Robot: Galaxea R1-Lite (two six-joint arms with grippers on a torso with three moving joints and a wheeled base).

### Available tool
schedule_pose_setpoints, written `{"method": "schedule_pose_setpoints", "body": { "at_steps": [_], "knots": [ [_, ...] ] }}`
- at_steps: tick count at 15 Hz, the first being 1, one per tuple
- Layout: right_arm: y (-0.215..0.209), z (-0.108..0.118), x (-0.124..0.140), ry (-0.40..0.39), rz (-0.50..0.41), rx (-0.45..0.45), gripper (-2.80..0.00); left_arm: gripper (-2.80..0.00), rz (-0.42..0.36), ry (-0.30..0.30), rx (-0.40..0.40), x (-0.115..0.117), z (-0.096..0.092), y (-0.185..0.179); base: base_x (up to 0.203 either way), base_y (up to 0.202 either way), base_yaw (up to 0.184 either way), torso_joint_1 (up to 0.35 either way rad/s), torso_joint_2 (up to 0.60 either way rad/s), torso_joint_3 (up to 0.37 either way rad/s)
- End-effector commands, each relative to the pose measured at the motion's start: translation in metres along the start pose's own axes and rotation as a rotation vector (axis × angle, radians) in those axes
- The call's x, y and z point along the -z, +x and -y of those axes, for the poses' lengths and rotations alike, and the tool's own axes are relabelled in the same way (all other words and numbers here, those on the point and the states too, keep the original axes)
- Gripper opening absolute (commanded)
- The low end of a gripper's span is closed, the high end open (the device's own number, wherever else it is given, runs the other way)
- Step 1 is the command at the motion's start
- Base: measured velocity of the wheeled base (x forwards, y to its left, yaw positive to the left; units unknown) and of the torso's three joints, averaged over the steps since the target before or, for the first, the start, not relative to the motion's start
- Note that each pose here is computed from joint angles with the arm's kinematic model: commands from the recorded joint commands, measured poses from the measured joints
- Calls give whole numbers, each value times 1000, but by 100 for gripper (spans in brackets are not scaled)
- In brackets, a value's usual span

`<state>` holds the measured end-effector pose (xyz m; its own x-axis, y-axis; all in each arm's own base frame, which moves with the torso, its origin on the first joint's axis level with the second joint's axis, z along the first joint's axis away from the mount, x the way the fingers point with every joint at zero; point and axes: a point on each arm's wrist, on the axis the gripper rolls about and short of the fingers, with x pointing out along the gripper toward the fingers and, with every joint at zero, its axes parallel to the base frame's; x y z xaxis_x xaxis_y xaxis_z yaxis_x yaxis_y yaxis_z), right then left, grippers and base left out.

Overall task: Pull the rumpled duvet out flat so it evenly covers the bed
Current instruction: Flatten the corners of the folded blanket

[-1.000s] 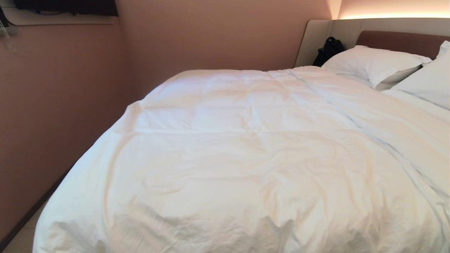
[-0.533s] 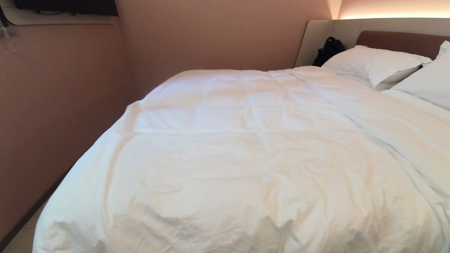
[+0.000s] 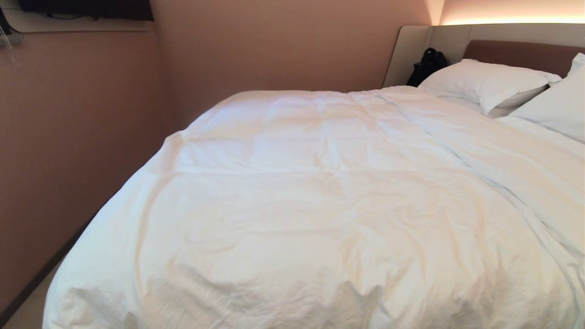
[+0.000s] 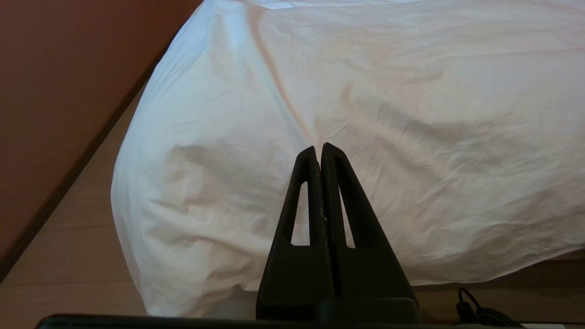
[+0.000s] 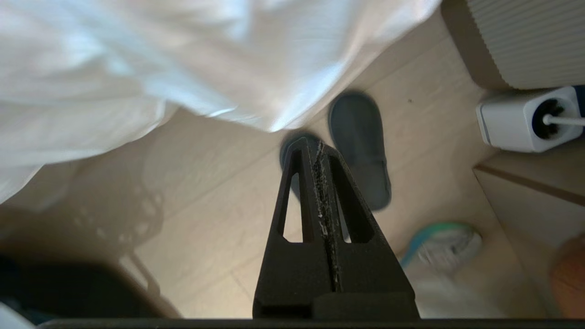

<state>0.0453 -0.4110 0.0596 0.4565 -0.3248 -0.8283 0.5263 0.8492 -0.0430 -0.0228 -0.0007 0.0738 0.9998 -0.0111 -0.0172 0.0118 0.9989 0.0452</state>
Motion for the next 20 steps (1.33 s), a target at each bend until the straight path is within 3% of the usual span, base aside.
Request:
{"method": "schedule_pose_setpoints", "body": {
  "at_steps": [1,7,10,20],
  "knots": [
    [10,17,5,-24,111,17,-280,-280,0,0,0,0,0,0,0,0,0,0,0,0],
    [24,34,21,36,118,-2,-280,-280,0,0,0,0,0,0,0,0,0,0,0,0],
    [33,48,33,123,105,-20,-280,-280,0,0,0,0,0,0,0,0,0,0,0,0],
    [36,53,52,201,103,-88,-280,-280,0,0,0,0,0,0,0,0,0,0,0,0]
  ]
}}
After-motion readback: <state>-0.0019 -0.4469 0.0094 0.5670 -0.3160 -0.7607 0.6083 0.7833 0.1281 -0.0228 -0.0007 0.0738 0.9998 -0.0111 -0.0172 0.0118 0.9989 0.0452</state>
